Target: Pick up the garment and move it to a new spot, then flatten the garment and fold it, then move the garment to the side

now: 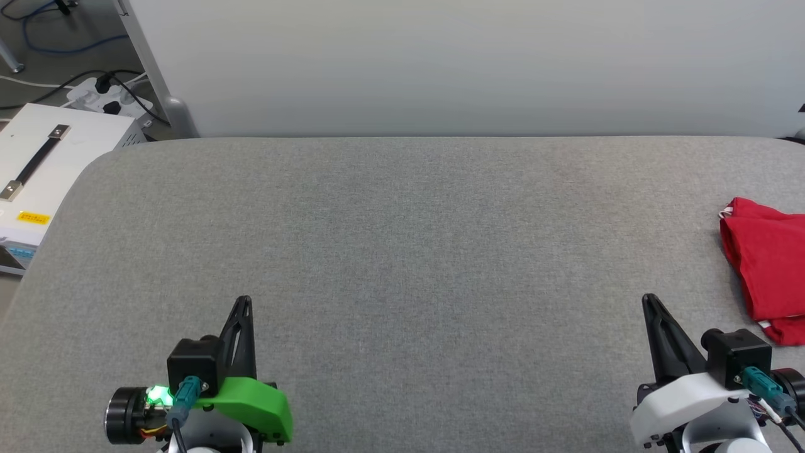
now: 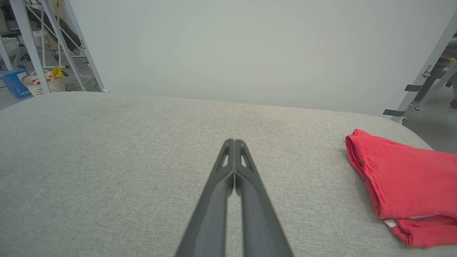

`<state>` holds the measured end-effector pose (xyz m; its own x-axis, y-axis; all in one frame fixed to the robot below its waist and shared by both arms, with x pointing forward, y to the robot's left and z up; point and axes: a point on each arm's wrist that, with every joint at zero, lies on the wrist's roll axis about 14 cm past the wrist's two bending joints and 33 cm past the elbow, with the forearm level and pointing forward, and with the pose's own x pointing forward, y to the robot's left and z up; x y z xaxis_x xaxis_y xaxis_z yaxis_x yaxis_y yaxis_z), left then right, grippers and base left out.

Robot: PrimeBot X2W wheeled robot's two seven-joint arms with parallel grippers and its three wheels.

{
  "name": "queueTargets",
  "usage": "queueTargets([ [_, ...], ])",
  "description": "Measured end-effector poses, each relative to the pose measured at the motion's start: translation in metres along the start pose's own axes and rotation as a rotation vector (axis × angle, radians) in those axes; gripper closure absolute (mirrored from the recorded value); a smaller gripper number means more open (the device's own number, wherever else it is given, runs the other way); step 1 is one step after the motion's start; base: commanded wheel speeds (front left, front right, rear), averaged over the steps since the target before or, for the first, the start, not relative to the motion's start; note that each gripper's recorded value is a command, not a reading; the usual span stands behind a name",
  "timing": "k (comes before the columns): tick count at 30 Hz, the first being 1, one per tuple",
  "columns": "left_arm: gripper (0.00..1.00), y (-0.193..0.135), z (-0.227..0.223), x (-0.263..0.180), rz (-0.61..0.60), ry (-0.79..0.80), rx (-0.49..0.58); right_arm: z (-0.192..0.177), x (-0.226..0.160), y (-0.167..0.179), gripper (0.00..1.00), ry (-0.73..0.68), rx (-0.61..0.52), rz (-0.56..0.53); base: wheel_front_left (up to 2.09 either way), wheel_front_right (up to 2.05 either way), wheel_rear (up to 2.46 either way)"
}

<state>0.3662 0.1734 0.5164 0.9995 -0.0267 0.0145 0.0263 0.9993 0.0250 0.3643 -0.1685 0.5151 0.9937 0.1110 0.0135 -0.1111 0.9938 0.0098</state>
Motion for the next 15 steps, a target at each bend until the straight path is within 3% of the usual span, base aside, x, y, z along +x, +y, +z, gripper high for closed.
queueTargets([
  [15,1.0,0.0011,0.0014,0.001,0.004,0.014,0.007,0.0012,0.0014,0.0029,1.0,0.017,-0.021,0.007,0.0,0.0,0.0],
])
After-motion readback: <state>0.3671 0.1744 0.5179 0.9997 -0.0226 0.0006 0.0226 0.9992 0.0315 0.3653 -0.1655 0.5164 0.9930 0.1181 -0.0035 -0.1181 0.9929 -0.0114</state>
